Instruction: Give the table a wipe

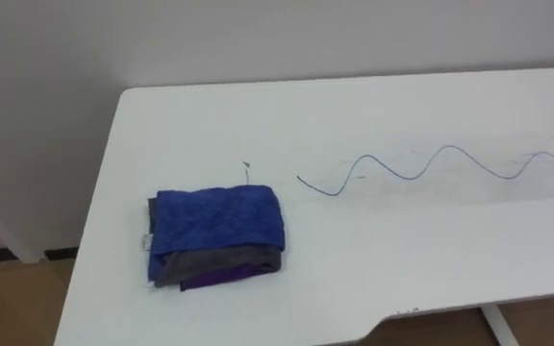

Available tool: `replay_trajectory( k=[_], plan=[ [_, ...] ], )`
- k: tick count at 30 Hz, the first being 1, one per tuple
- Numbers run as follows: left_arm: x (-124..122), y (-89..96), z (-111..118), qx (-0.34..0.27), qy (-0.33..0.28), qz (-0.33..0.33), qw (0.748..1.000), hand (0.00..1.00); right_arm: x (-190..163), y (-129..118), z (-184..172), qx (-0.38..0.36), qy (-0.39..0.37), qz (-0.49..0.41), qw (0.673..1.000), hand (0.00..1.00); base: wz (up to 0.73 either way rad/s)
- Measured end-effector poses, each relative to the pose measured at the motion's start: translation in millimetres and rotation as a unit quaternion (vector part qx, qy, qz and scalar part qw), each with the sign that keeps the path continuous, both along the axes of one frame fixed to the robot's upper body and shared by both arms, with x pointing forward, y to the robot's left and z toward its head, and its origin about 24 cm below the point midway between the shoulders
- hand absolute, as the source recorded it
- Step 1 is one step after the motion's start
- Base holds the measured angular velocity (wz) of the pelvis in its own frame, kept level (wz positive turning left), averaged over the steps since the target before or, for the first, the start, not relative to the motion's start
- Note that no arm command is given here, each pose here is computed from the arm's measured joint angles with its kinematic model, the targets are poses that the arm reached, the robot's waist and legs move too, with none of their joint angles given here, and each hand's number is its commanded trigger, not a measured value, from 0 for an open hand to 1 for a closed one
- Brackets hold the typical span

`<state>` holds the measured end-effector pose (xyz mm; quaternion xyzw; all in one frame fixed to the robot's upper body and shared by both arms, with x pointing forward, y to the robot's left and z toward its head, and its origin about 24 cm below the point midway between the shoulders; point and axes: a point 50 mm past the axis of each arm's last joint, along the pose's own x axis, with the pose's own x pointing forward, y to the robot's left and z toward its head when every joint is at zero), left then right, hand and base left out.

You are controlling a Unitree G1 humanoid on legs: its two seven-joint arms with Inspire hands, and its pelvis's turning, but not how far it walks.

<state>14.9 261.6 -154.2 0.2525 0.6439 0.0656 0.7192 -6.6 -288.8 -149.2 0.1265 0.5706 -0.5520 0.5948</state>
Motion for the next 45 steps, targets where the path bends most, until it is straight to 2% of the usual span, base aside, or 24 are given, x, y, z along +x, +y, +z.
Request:
replay_trajectory(
  k=[2, 6, 8, 9, 11, 12, 14, 15, 17, 18, 20, 31, 35, 39, 44, 45],
  plan=[
    [6, 7.3, 4, 0.017, -0.017, 0.002, 1.000, 0.00, 25, -18, 14, -0.067, -0.024, 0.007, 0.997, 0.00, -0.14],
    [10, 8.4, 6, 0.019, -0.027, -0.001, 0.999, 0.00, 79, -43, 45, -0.186, -0.069, 0.063, 0.978, 0.00, -0.09],
    [9, 10.1, 8, 0.022, -0.031, -0.010, 0.999, 0.00, 112, -53, 74, -0.279, -0.092, 0.133, 0.947, 0.00, 0.02],
    [7, 10.9, 8, 0.024, -0.028, -0.013, 0.999, 0.00, 119, -54, 80, -0.301, -0.097, 0.151, 0.937, 0.00, 0.09],
    [7, 9.8, 8, 0.027, -0.021, -0.040, 0.999, 0.00, 147, -50, 107, -0.381, -0.119, 0.229, 0.888, 0.00, -0.02],
    [7, 8.7, 8, 0.026, -0.019, -0.046, 0.998, 0.00, 152, -47, 113, -0.399, -0.125, 0.246, 0.874, 0.00, -0.10],
    [7, 4.8, 7, 0.022, -0.016, -0.060, 0.998, 0.00, 174, -34, 134, -0.456, -0.147, 0.309, 0.822, 0.00, -0.02],
    [8, 3.7, 7, 0.021, -0.015, -0.064, 0.998, 0.00, 180, -30, 140, -0.468, -0.155, 0.323, 0.808, 0.00, 0.03],
    [7, 0.9, 7, 0.017, -0.013, -0.073, 0.997, 0.00, 200, -14, 162, -0.516, -0.183, 0.369, 0.751, 0.00, 0.06],
    [7, 0.4, 7, 0.016, -0.013, -0.075, 0.997, 0.00, 204, -9, 168, -0.526, -0.190, 0.380, 0.737, 0.00, 0.09],
    [6, -2.4, 7, 0.011, -0.014, -0.085, 0.996, 0.00, 217, 6, 185, -0.558, -0.219, 0.415, 0.684, 0.00, 0.05],
    [21, -11.9, 5, -0.025, -0.020, -0.119, 0.992, 0.00, 243, 64, 216, -0.582, -0.265, 0.569, 0.517, 0.00, 0.08],
    [32, -14.2, 6, -0.027, -0.034, -0.132, 0.990, 0.00, 245, 84, 213, -0.573, -0.252, 0.632, 0.456, 0.00, 0.01],
    [38, -17.0, 5, -0.030, -0.034, -0.159, 0.986, 0.00, 246, 102, 212, -0.566, -0.259, 0.665, 0.414, 0.00, 0.04],
    [44, -16.3, 7, -0.036, -0.038, -0.183, 0.982, 0.00, 241, 137, 205, -0.539, -0.259, 0.736, 0.317, 0.00, 0.16],
    [45, -17.1, 6, -0.037, -0.038, -0.187, 0.981, 0.00, 240, 140, 204, -0.535, -0.257, 0.743, 0.310, 0.00, 0.15]
  ],
)
